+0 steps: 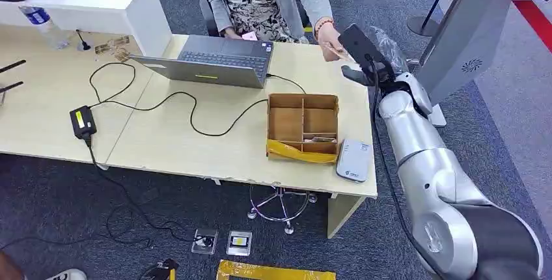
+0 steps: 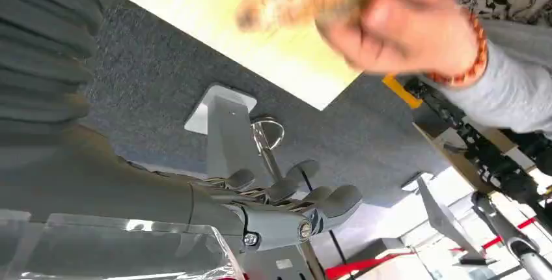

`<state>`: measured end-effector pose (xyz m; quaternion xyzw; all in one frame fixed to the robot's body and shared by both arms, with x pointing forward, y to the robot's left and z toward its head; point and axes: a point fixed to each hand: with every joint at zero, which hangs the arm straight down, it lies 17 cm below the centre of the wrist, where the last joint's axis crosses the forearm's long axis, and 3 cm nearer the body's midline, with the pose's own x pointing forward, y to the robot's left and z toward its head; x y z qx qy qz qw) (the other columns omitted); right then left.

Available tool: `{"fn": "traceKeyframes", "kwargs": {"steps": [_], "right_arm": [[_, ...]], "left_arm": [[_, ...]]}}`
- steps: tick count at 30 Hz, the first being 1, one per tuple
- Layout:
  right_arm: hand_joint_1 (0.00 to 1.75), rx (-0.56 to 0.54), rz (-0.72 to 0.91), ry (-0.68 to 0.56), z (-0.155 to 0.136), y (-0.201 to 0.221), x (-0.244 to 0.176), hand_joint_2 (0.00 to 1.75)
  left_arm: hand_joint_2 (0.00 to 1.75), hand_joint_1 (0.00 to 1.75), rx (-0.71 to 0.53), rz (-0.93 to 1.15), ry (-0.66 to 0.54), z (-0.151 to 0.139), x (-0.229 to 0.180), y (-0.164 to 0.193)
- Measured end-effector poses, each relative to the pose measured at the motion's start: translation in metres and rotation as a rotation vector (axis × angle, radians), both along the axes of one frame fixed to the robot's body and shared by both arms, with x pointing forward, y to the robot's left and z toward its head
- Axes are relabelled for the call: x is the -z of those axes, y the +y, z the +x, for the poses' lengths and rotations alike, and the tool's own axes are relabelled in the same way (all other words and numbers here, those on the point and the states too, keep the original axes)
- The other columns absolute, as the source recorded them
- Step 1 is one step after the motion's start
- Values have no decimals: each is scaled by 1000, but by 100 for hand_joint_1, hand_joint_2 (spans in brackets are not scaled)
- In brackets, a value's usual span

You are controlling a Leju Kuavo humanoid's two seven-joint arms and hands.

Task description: Pass the card to the sensor for recognition and then transmit it.

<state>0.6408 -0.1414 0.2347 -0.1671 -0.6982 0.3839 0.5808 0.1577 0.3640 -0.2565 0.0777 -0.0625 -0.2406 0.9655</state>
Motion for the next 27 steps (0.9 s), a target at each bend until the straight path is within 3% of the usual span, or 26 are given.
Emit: {"fn": "traceKeyframes", "kwargs": {"steps": [18, 19, 27], "right_arm": [[0, 62, 35, 17, 0, -7, 12, 175], [168, 63, 26, 14, 0, -8, 12, 175], [175, 70, 22, -5, 0, -9, 10, 175]], "left_arm": [[0, 0, 69, 7, 3, -1, 0, 0], [0, 0, 74, 6, 4, -1, 0, 0], [0, 0, 77, 7, -1, 3, -1, 0]]}}
